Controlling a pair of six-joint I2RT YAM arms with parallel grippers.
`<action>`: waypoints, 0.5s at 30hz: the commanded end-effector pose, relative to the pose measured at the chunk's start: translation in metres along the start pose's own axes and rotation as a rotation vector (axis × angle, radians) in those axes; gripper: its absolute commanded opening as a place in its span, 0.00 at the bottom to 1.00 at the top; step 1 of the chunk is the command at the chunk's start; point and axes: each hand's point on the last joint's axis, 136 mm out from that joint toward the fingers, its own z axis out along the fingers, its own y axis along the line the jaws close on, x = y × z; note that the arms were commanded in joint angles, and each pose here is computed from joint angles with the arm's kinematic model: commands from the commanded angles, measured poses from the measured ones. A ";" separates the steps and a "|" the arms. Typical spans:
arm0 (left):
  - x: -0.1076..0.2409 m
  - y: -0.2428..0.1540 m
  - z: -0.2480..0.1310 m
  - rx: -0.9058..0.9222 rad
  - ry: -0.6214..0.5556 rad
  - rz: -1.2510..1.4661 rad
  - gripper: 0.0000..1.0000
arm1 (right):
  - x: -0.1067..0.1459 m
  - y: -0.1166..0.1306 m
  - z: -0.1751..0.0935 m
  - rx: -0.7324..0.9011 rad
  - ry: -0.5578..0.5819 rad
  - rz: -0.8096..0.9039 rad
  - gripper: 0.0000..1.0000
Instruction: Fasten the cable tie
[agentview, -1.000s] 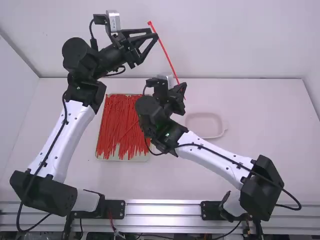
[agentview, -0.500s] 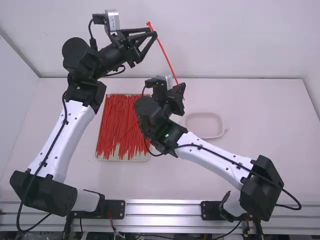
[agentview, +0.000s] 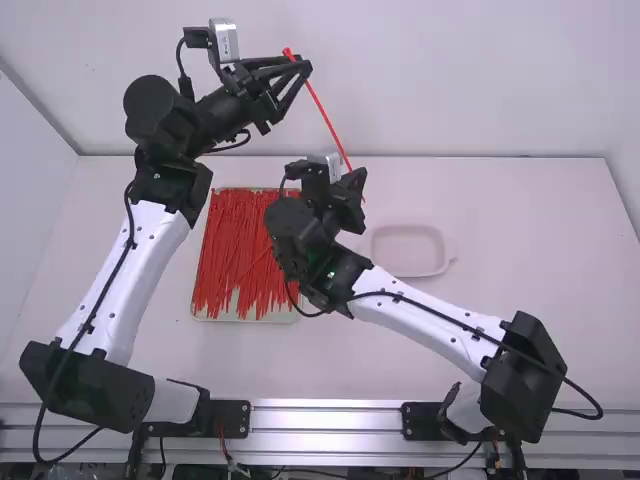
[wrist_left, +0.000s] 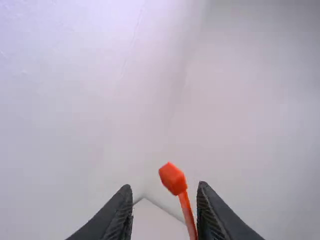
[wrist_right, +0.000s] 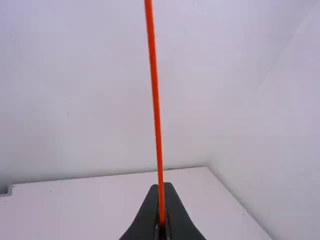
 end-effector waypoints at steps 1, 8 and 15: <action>-0.014 -0.015 -0.001 0.020 -0.029 0.028 0.36 | -0.008 -0.005 0.000 0.016 0.006 0.049 0.00; -0.016 -0.016 -0.001 0.024 -0.035 0.032 0.16 | -0.007 -0.005 0.000 0.016 0.005 0.079 0.00; -0.020 -0.014 -0.001 0.010 -0.055 0.016 0.02 | -0.008 -0.003 0.000 0.006 0.001 0.085 0.00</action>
